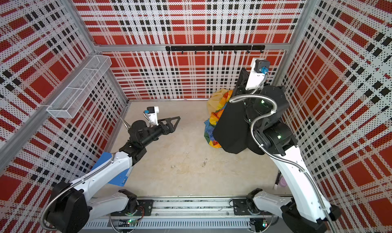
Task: Pick out a specific cloth from the pile
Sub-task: 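Lift the black cloth high with the right gripper, clearing the pile, then grasp the hanging black cloth with the left gripper beside the right gripper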
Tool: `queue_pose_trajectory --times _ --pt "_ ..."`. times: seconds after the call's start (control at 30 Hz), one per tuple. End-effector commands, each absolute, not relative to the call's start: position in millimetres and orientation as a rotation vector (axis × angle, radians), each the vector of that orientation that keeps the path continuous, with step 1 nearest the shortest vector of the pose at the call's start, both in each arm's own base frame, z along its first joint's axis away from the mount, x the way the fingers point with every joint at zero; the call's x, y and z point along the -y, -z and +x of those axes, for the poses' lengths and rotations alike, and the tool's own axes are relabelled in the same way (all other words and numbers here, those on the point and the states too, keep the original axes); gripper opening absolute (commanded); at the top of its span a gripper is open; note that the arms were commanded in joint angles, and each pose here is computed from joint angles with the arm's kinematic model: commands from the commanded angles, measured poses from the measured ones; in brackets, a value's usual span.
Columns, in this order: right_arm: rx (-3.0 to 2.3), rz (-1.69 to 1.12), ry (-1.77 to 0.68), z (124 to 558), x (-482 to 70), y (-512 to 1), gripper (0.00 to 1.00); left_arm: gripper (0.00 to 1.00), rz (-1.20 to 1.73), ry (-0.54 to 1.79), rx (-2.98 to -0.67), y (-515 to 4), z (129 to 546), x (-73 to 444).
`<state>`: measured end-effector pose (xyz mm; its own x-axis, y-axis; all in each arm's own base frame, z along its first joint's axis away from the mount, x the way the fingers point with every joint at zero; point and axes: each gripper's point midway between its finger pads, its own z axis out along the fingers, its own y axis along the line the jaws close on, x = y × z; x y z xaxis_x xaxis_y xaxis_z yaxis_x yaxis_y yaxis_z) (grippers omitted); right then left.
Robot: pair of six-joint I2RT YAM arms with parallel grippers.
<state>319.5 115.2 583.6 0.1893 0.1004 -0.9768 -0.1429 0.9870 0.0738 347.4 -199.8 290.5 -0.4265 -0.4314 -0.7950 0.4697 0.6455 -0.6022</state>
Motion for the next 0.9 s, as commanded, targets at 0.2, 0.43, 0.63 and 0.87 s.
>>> queue_pose_trajectory --times 0.2,0.43,0.63,0.87 --pt "-1.243 -0.165 -0.403 328 -200 -609 0.00 0.99 0.019 0.929 -1.718 -300 323 156" --pt "-1.280 -0.335 -0.572 334 -274 -591 0.00 0.98 0.276 0.999 -1.534 -368 288 169" --pt "-1.299 -0.514 -0.770 317 -313 -584 0.00 0.97 0.513 1.103 -1.400 -424 271 195" --pt "-1.328 -0.636 -0.884 296 -328 -568 0.00 0.98 0.578 1.083 -1.324 -464 284 204"
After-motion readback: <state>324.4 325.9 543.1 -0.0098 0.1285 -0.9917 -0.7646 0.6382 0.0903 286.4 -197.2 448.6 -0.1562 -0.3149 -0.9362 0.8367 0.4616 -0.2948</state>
